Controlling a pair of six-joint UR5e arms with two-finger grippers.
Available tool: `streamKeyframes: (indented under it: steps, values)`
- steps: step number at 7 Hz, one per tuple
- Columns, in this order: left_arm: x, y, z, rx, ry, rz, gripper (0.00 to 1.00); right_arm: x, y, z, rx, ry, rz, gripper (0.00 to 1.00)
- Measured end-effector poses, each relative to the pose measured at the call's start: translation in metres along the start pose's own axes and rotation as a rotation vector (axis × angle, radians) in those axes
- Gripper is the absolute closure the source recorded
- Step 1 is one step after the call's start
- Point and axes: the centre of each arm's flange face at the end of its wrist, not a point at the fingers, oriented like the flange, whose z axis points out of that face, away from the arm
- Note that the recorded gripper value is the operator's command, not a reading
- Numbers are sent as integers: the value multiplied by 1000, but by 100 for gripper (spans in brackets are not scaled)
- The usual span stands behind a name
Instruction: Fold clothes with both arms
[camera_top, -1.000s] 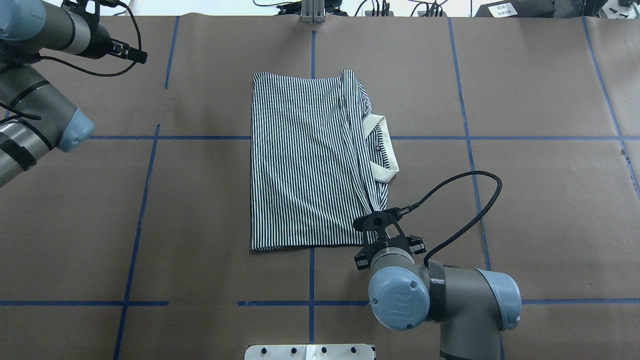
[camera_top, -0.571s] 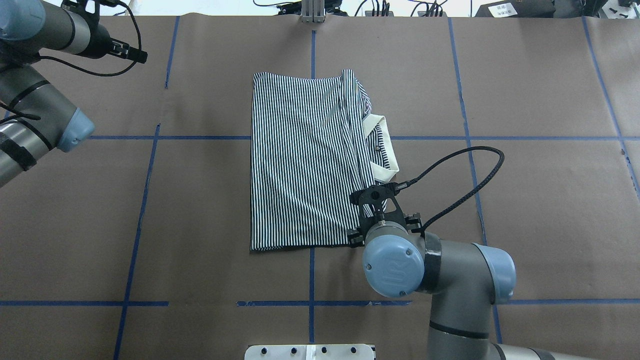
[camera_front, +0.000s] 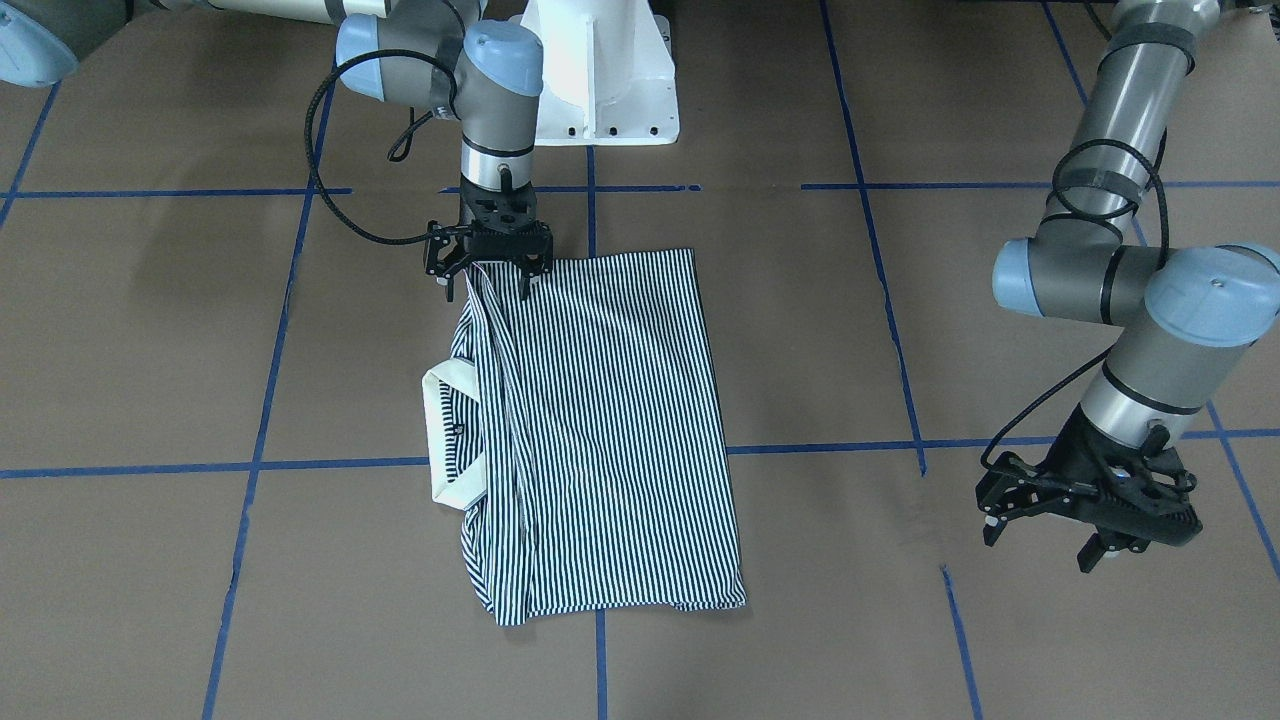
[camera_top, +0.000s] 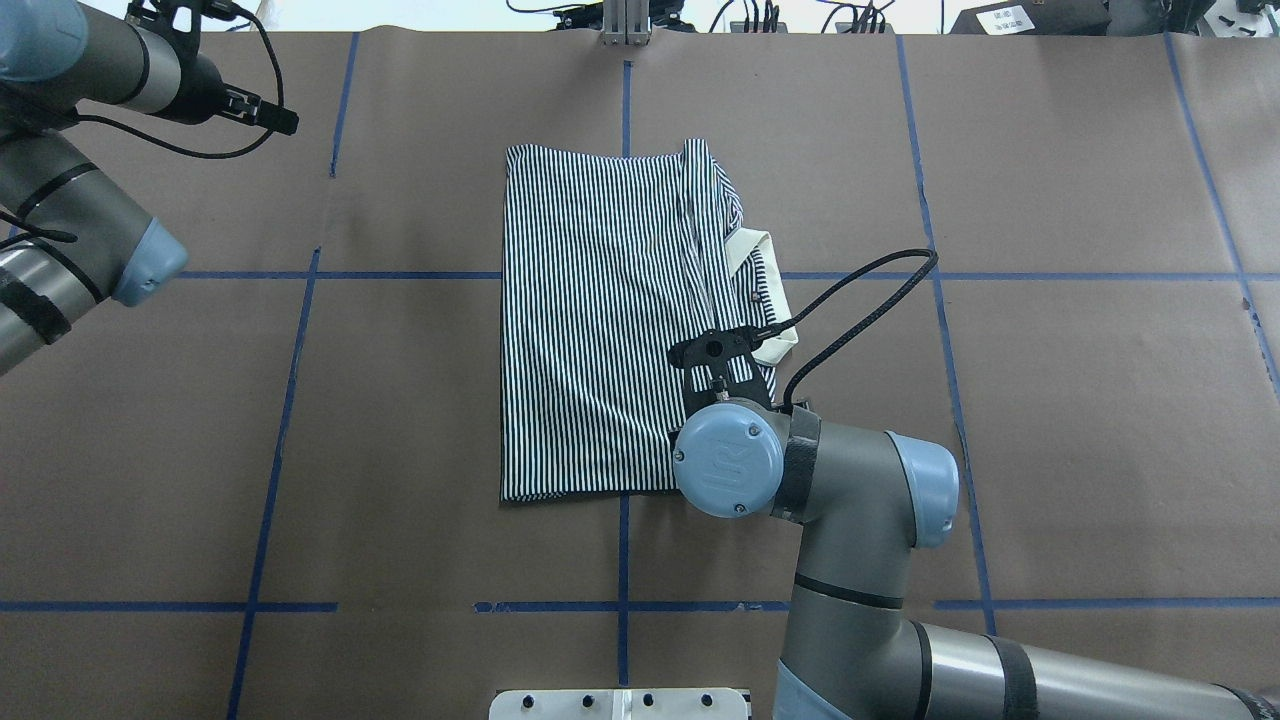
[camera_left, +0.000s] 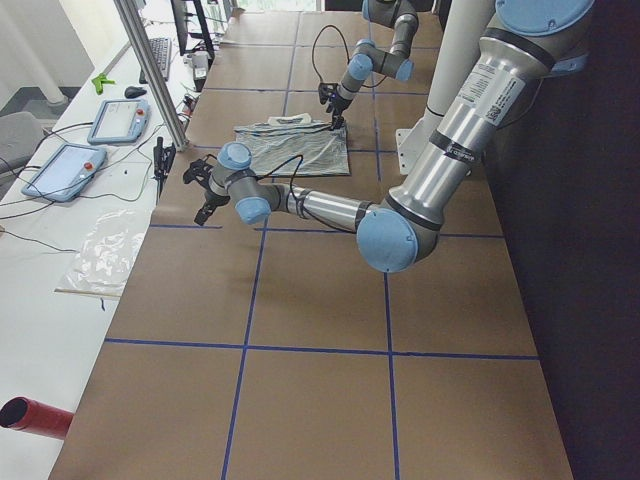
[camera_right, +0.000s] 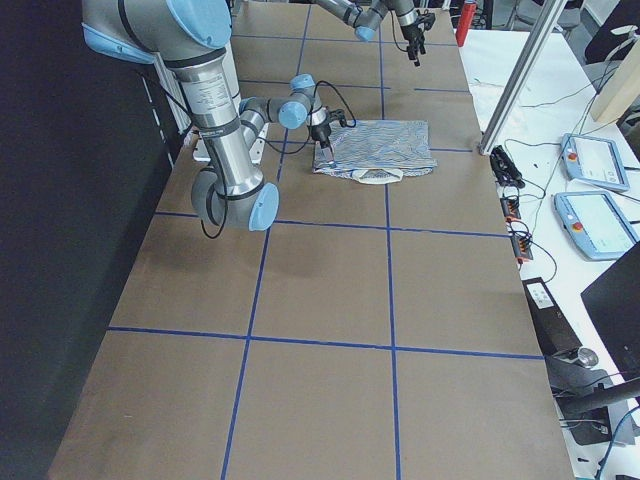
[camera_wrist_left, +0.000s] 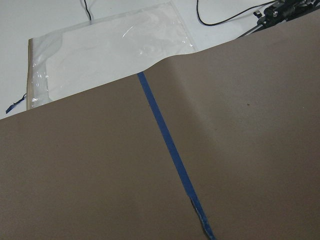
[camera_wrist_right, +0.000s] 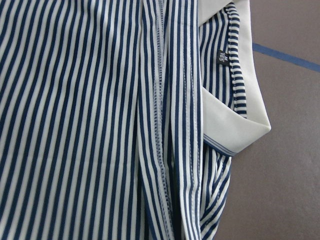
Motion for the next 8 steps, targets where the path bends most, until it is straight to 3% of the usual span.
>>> streamKeyframes:
  steps: [8]
  values:
    - [4, 1, 0, -1, 6, 3, 0, 51, -18, 27, -70, 87, -65, 0]
